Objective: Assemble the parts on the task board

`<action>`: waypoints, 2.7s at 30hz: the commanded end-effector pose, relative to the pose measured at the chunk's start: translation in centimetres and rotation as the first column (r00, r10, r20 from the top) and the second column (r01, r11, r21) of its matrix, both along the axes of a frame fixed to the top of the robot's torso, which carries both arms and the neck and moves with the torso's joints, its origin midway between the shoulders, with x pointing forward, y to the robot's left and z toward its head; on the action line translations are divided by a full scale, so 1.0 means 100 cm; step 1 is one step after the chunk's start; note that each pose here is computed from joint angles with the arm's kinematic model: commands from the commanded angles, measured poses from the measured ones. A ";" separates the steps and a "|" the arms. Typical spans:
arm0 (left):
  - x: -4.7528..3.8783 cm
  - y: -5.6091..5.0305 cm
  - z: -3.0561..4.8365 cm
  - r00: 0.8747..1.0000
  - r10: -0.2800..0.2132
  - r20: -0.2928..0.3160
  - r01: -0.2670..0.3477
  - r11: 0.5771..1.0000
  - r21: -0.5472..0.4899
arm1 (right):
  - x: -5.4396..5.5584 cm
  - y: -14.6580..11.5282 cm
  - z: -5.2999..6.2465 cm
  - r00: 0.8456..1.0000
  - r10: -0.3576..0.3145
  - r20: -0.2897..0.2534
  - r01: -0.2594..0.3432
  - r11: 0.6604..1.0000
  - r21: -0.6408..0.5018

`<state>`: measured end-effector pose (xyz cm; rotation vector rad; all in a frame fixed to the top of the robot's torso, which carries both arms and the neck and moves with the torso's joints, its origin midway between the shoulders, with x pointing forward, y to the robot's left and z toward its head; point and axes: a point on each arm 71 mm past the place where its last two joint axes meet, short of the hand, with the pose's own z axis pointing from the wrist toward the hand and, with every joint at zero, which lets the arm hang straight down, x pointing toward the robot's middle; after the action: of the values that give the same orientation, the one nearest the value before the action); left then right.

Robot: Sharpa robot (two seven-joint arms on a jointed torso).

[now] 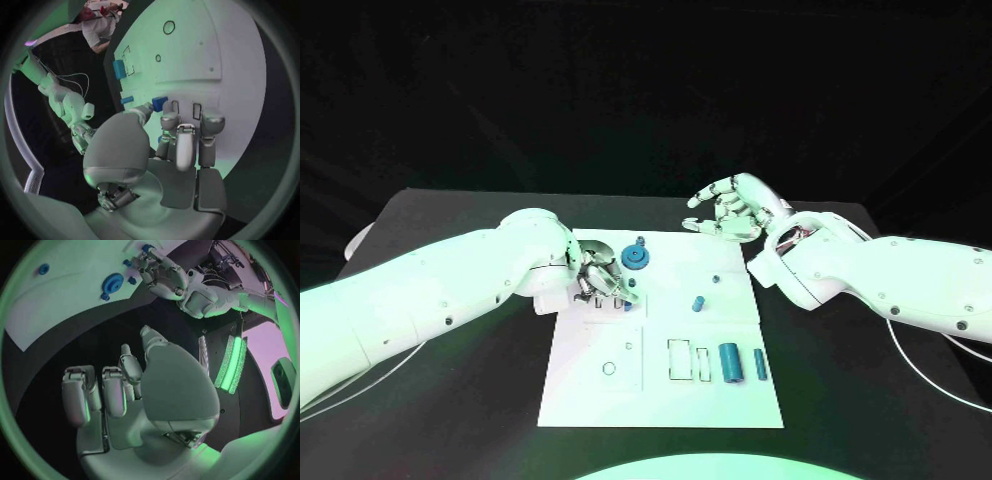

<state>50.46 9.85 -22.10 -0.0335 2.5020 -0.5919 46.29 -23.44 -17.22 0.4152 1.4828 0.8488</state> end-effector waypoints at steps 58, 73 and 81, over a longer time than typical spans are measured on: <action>-0.0029 0.025 0.0140 0.990 0.083 0.112 -0.070 0.991 -0.110 | -0.001 -0.004 -0.001 1.000 0.000 -0.011 0.000 1.000 -0.005; -0.0063 0.019 0.0122 0.987 0.039 0.154 -0.033 0.999 -0.040 | -0.001 -0.005 -0.003 1.000 -0.005 -0.016 0.005 1.000 -0.006; -0.0066 0.016 0.0100 0.985 0.007 0.171 -0.010 1.000 0.013 | -0.001 -0.005 -0.003 1.000 -0.004 -0.017 0.004 1.000 -0.006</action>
<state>49.82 11.50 -21.05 -0.0380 2.3399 -0.5928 46.23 -24.06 -17.45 0.4297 1.4907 0.8325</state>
